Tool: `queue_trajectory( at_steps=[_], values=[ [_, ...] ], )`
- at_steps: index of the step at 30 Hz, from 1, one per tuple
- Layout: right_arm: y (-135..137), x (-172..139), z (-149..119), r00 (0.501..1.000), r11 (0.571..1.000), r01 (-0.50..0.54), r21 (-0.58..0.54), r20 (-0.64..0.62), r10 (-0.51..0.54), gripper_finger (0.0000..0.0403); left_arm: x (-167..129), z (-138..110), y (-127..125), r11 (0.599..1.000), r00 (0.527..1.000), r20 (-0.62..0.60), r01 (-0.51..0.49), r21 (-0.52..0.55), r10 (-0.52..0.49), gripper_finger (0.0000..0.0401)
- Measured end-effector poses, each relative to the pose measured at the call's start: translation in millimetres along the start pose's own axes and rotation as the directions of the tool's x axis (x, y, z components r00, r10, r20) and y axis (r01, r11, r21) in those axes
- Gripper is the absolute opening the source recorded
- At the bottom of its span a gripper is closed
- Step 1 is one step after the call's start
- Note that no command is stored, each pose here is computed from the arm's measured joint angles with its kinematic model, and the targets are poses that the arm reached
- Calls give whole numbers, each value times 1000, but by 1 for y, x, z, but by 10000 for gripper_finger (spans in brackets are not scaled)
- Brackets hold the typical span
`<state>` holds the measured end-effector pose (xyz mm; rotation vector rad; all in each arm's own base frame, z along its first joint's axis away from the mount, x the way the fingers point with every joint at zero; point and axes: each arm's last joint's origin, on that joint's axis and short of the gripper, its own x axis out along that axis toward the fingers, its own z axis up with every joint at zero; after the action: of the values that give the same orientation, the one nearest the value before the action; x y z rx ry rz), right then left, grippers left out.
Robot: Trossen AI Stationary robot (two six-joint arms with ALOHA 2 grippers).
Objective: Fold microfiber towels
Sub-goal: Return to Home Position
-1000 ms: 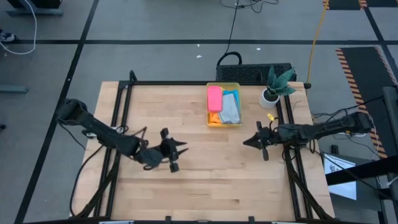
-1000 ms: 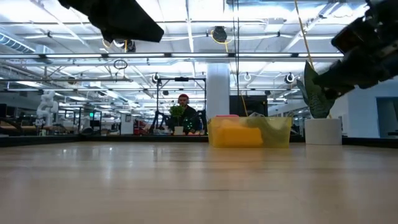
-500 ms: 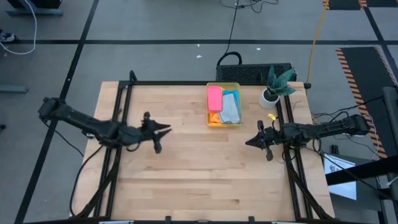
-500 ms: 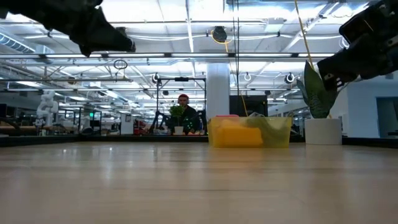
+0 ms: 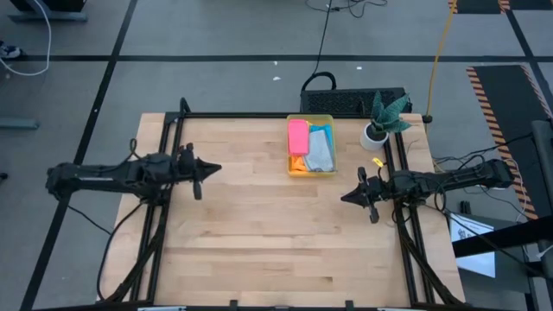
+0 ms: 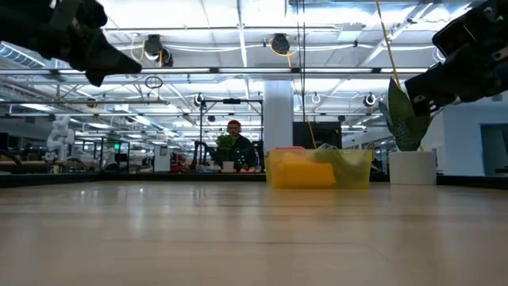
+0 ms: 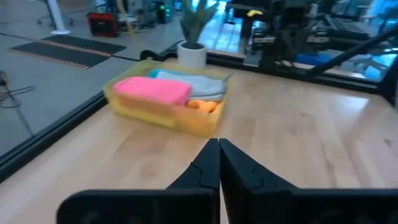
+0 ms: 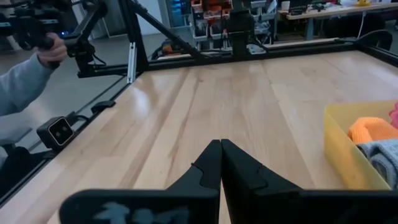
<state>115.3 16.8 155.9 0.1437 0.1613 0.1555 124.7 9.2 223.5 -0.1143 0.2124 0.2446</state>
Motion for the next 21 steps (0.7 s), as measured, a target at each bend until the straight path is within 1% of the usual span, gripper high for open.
queue_trajectory(
  at_steps=[2,4,7,12,15,18,21],
  values=[
    [0,0,0,1000,1000,0,-4,-3,0,0,-6,-2,4,1000,1000,7,-17,-1,17,3],
    [0,0,-1,1000,1000,0,-6,-5,0,0,-11,-5,6,1000,1000,24,-11,-4,11,4],
    [0,0,-1,1000,1000,0,-7,-6,0,0,-16,-11,6,998,997,51,50,30,-52,5],
    [0,0,-1,1000,1000,0,-7,-8,0,0,-21,-24,7,993,992,78,99,60,-104,5],
    [-1,0,-4,999,1000,4,-10,-36,-4,0,-24,-33,8,988,989,66,130,85,-135,3],
    [-1,0,-4,999,1000,3,-9,-45,-3,0,-27,-39,8,983,984,63,158,89,-164,4],
    [0,0,-5,998,999,-36,-25,-56,35,0,-31,-44,9,983,986,37,158,90,-162,5]
  ],
)
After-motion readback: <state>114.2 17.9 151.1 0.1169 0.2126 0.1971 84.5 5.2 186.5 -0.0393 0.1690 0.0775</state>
